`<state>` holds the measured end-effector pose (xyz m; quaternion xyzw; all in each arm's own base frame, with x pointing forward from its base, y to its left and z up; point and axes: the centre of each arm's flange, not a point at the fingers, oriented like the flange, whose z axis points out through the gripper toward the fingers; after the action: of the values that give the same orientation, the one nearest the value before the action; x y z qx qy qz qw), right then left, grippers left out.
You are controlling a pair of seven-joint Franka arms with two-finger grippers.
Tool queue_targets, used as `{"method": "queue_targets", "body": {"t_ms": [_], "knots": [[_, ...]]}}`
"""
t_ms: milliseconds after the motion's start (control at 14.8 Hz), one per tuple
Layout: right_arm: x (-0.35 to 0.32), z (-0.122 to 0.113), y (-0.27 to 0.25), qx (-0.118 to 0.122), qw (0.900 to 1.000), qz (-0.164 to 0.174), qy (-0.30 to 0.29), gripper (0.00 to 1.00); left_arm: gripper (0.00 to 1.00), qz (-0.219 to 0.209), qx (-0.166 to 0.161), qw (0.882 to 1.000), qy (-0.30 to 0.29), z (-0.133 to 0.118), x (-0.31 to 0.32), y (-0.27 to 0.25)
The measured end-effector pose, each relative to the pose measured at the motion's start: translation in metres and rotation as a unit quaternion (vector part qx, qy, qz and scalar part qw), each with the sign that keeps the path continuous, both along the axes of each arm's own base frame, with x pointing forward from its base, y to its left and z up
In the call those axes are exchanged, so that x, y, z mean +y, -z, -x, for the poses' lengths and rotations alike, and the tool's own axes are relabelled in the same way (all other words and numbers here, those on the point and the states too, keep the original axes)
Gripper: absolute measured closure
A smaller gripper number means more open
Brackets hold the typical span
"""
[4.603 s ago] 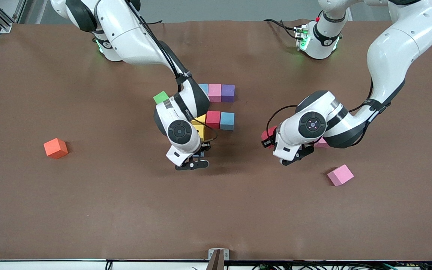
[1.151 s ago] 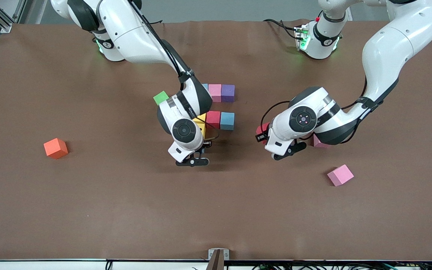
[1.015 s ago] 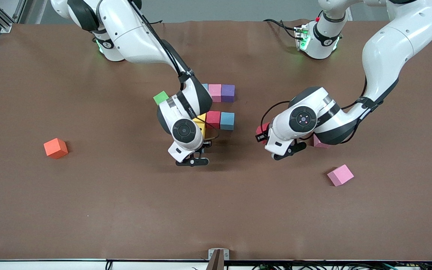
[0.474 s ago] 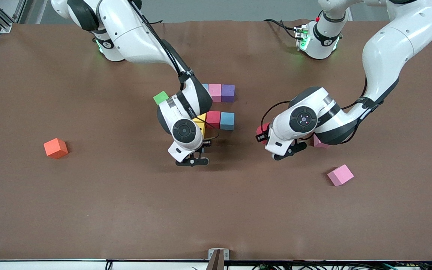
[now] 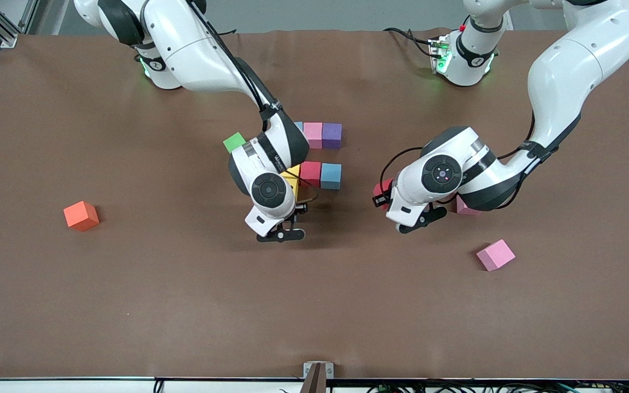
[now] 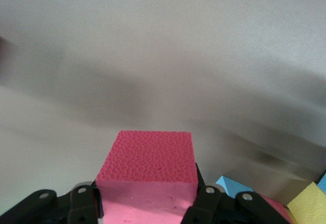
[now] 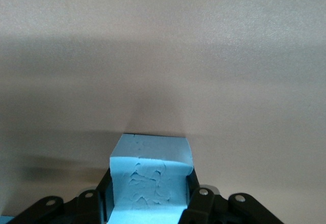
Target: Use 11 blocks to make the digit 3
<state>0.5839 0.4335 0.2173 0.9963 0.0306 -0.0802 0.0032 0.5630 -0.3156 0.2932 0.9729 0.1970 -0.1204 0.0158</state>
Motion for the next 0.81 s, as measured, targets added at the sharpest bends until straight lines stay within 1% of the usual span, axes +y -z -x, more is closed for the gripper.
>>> {"method": "queue_targets", "body": {"t_ms": [135, 338, 406, 474, 745, 812], "knots": [[-0.0004, -0.0022, -0.0004, -0.008, 1.0, -0.002, 0.0, 0.44, 0.4, 0.0, 0.0, 1.0, 0.0, 0.0001, 0.0001, 0.0001], [-0.0009, -0.0028, -0.0004, -0.01, 1.0, -0.002, 0.0, 0.44, 0.4, -0.001, 0.001, 1.0, 0.0, 0.0001, 0.0002, 0.0001], [-0.001, -0.0029, -0.0002, -0.01, 1.0, -0.002, 0.0, 0.41, 0.4, -0.001, 0.001, 1.0, 0.0, 0.0002, 0.0002, 0.0002], [-0.001, -0.003, -0.0002, -0.011, 1.0, -0.002, 0.0, 0.41, 0.4, -0.001, 0.001, 1.0, 0.0, 0.0002, 0.0002, 0.0002], [-0.0032, -0.0034, 0.0018, -0.011, 1.0, 0.0, 0.0, 0.07, 0.4, -0.001, 0.001, 1.0, 0.0, 0.0002, 0.0002, 0.0002], [-0.0033, -0.0034, 0.0018, -0.011, 1.0, 0.0, 0.0, 0.0, 0.4, -0.001, 0.001, 1.0, 0.0, 0.0003, 0.0, 0.0002]]}}
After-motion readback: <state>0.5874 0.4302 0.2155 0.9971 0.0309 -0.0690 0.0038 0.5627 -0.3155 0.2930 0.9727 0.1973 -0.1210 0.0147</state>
